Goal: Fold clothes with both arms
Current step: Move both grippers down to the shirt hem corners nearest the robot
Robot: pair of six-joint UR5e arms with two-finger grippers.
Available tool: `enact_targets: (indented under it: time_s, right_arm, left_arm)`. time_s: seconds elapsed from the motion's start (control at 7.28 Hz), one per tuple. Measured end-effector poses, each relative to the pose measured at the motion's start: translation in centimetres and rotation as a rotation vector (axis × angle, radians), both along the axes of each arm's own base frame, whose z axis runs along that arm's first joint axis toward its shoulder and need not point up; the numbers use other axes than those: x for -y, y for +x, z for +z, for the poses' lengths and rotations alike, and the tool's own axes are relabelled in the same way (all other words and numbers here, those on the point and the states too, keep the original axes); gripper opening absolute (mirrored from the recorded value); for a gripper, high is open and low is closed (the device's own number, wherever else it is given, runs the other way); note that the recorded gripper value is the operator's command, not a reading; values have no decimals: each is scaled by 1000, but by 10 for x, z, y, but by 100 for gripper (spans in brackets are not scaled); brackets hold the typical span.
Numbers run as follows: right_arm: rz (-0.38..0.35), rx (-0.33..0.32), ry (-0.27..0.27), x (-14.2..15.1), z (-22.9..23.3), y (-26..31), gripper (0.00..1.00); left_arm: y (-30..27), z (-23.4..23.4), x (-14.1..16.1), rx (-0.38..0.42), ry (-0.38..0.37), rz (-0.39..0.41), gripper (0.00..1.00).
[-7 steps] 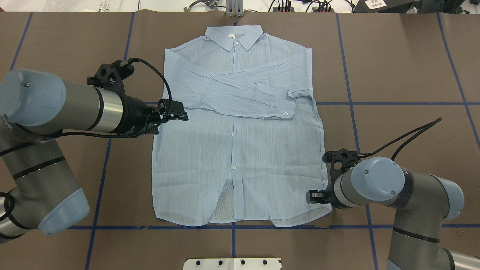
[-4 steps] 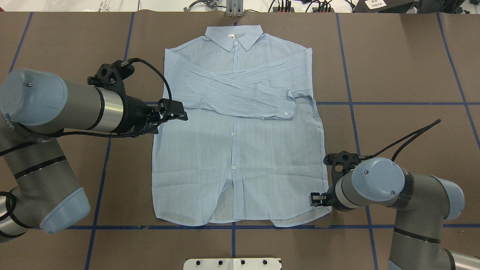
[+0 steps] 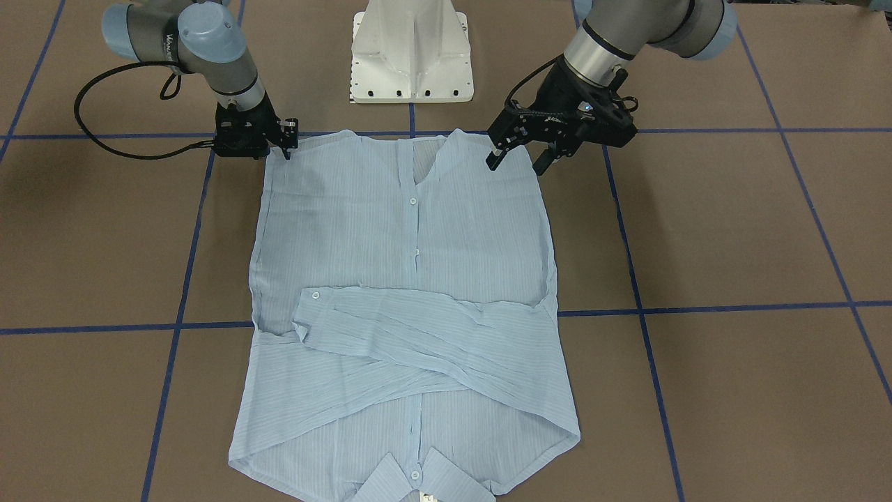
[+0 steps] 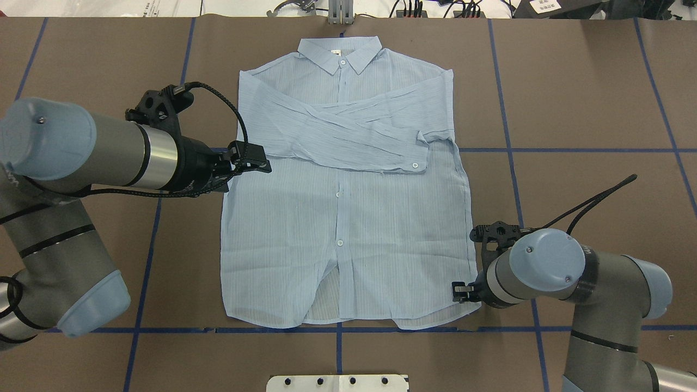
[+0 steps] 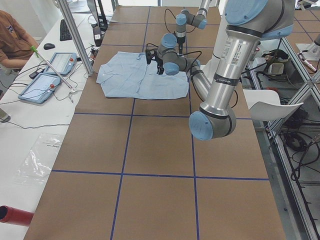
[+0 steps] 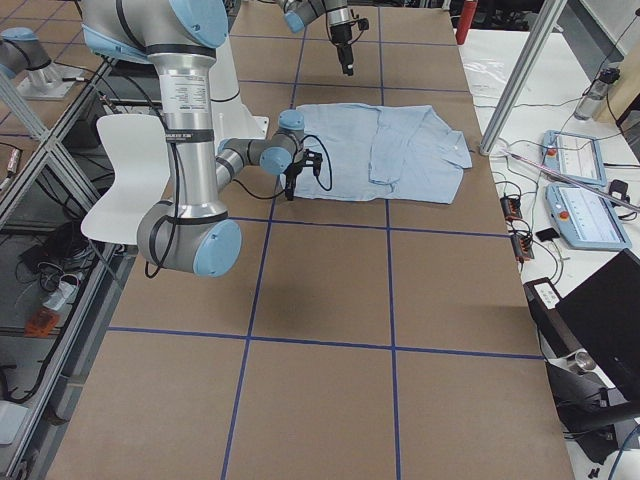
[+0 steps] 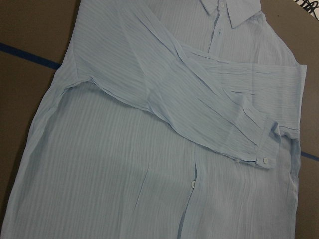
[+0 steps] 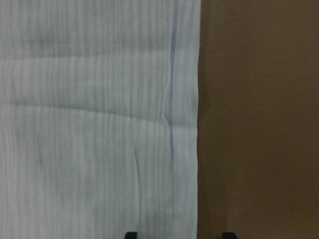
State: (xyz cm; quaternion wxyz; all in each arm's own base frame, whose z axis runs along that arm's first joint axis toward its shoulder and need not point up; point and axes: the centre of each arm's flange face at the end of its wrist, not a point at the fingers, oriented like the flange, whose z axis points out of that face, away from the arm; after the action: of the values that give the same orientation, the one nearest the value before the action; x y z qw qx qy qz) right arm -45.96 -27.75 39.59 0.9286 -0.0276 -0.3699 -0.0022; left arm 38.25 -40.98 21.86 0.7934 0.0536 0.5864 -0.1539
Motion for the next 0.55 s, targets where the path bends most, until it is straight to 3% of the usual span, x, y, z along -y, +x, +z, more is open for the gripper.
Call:
enact_targets:
  time_s: [0.14, 0.41, 0.55]
  right_arm:
    - [0, -3, -3, 0, 2, 0, 39]
    - [-1, -3, -4, 1, 2, -1, 2]
    - [-1, -2, -4, 1, 1, 0, 0]
  left_arm:
    - [0, 0, 0, 0, 0, 0, 100]
    - [0, 2, 1, 3, -2, -2, 100]
    - [1, 3, 2, 6, -4, -2, 100]
